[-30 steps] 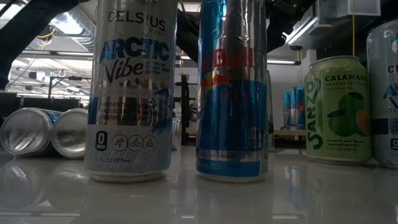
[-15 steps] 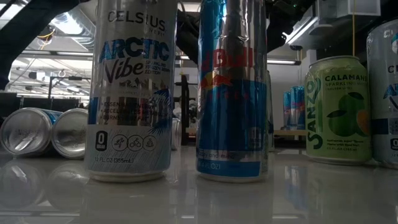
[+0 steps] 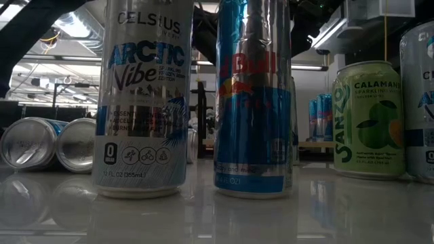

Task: Place canned beverage on shelf
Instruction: Put the blue soda can on the shelf aligned with the other blue soda cans

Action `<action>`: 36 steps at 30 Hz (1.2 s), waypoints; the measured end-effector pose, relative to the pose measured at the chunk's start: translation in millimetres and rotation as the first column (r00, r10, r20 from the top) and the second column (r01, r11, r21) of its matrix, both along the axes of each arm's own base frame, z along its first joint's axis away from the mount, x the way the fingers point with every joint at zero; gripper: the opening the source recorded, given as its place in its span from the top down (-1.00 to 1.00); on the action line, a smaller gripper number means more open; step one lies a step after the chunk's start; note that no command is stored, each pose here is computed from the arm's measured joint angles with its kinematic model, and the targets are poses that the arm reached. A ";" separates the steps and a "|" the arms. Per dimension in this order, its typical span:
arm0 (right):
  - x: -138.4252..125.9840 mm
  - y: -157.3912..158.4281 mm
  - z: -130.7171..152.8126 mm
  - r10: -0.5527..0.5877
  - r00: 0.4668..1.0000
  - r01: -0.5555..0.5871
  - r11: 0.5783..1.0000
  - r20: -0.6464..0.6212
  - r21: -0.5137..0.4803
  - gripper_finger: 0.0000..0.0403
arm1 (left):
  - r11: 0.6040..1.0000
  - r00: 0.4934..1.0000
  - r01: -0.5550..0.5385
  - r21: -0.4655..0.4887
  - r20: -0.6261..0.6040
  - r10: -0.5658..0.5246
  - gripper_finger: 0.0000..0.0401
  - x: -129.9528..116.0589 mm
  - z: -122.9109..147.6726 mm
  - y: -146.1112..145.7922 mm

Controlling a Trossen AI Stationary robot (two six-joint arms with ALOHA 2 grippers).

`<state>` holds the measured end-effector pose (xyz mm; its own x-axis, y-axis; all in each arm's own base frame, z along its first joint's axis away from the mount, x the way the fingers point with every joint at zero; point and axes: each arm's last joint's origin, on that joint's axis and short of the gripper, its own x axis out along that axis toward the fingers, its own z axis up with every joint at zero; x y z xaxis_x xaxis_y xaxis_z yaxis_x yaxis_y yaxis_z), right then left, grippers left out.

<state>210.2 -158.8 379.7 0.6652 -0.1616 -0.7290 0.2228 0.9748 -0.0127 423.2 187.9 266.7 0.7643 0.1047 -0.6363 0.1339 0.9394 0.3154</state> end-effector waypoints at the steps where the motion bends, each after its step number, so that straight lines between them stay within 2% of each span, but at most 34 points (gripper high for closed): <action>1: 0.0 0.0 0.0 0.000 1.000 0.000 1.000 0.000 0.000 -0.71 | 1.000 1.000 -0.014 0.012 -0.006 0.014 -0.62 0.1 -0.2 -0.1; 5: 0.1 0.0 0.1 0.000 1.000 0.000 1.000 0.001 0.000 -0.71 | 0.998 0.999 -0.043 0.047 -0.008 0.043 -0.71 2.5 0.3 -3.4; 12: 1.9 -1.6 2.2 0.000 1.000 0.001 1.000 0.028 -0.022 -0.71 | 0.997 1.000 -0.010 0.082 0.006 0.010 -0.72 6.4 4.6 -13.7; 19: 6.1 -5.0 7.5 0.003 0.996 0.003 0.997 0.088 -0.071 -0.71 | 0.995 0.998 -0.019 0.099 0.056 0.013 -0.72 -4.7 32.5 -20.1; 24: 8.9 -7.1 11.4 0.008 0.991 0.006 0.994 0.131 -0.105 -0.71 | 0.995 0.999 -0.025 0.094 0.045 0.021 -0.72 -26.5 60.2 -27.3; 28: 10.2 -7.9 13.4 0.025 0.988 -0.006 0.992 0.153 -0.125 -0.71 | 0.997 0.997 -0.070 0.026 -0.012 0.070 -0.72 -55.8 82.3 -33.6; 33: 16.9 -7.0 9.1 0.145 0.981 -0.121 0.977 0.129 -0.177 -0.71 | 0.987 0.988 -0.141 -0.076 -0.082 0.135 -0.72 -100.5 108.6 -37.6; 36: 28.1 -4.1 2.1 0.231 0.968 -0.208 0.955 0.093 -0.211 -0.71 | 0.975 0.985 -0.163 -0.151 -0.079 0.153 -0.72 -119.4 115.1 -40.5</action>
